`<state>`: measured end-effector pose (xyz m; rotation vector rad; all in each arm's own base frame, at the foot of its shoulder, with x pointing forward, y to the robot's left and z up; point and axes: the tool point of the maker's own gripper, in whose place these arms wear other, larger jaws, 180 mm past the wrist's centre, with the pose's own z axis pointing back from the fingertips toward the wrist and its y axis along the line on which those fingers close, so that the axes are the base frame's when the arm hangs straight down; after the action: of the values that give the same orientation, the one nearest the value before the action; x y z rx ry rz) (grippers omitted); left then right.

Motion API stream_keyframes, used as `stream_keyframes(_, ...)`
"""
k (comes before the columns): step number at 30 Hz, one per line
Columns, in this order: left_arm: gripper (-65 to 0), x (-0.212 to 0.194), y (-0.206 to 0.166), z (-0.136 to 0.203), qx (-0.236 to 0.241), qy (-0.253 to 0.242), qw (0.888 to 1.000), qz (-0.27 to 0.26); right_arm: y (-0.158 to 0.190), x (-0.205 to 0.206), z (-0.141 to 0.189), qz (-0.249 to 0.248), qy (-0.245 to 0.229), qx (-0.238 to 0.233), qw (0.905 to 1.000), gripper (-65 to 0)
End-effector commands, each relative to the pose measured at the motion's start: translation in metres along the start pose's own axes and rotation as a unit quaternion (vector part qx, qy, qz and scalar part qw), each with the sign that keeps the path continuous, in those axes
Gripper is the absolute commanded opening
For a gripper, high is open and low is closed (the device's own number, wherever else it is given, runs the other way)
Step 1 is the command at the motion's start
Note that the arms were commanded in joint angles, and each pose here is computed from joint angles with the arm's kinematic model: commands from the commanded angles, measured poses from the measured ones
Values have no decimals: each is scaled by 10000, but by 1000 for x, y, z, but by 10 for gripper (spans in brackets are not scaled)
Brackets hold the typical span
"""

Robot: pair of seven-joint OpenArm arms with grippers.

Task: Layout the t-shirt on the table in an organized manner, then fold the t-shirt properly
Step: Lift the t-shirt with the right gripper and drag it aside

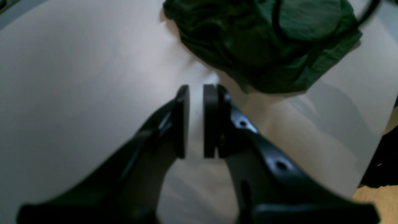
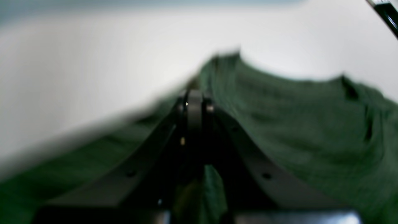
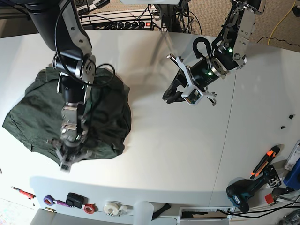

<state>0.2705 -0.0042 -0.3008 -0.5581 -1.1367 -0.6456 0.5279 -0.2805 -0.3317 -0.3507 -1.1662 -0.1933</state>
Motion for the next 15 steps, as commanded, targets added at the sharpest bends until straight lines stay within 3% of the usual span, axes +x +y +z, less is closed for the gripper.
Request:
stream_keyframes(1, -559, 15, 1, 1, -10, -249, 9997, -49, -4, 56, -2, -183, -607, 10, 9980, -650)
stream_keyframes(4, -559, 15, 1, 1, -10, -253, 9997, -48, 16, 101, 10, -631, -1021, 773, 9898, -650)
stream_keyframes(8, -559, 15, 1, 1, -16, -258, 9997, -40, 41, 157, 38, -956, -1676, 1756, 9654, -650)
stream_keyframes(11, -559, 19, -2, 1, -114, -356, 9992, 158, 43, 193, 59, -1123, -2131, 2026, 9492, -650)
stream_keyframes(15, -559, 24, -17, 3, -529, -486, 9971, 245, 29, 235, 87, -1164, -2663, 2040, 9348, -650)
